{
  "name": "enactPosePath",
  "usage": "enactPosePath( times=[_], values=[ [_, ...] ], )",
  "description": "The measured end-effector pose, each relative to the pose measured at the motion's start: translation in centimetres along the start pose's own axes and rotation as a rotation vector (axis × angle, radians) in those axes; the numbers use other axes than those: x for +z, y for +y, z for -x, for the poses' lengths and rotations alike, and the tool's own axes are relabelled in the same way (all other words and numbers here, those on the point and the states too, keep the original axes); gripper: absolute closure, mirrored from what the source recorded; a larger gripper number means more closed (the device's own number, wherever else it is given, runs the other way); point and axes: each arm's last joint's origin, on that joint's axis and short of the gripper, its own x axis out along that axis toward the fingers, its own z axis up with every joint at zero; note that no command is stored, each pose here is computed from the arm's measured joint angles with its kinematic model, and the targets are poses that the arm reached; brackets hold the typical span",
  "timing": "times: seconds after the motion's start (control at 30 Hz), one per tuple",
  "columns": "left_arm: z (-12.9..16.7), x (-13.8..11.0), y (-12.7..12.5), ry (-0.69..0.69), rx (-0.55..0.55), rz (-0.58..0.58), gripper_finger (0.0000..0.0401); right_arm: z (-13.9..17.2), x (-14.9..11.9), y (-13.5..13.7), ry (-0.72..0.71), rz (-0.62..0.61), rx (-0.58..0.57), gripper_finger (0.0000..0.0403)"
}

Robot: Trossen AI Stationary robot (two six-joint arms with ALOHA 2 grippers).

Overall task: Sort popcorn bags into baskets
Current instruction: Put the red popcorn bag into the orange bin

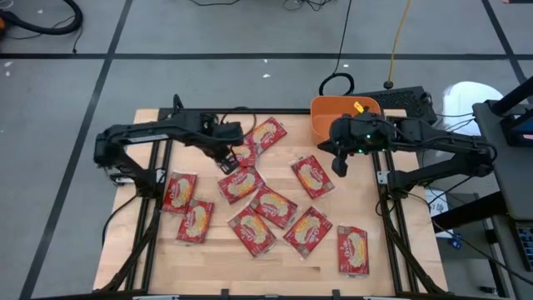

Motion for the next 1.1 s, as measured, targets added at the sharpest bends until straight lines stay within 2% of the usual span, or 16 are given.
enactPosePath(
  times=[0.23,0.47,0.87,1.1],
  values=[
    [-5.1,0.0,0.6,0.195,0.009,0.107,0.0375,-0.1,0.1,0.0,-0.002,-0.022,0.001,0.0403],
    [-9.0,-1.3,0.9,0.231,-0.006,0.146,0.0366,-0.1,0.1,0.0,-0.002,-0.078,0.001,0.0403],
    [-11.6,-2.3,1.4,0.226,0.029,0.165,0.0206,-0.1,0.0,0.0,0.002,-0.13,0.001,0.0403],
    [-12.4,-2.6,1.7,0.181,0.111,0.266,0.0139,-0.1,-0.1,0.0,0.017,-0.129,0.002,0.0403]
  ],
)
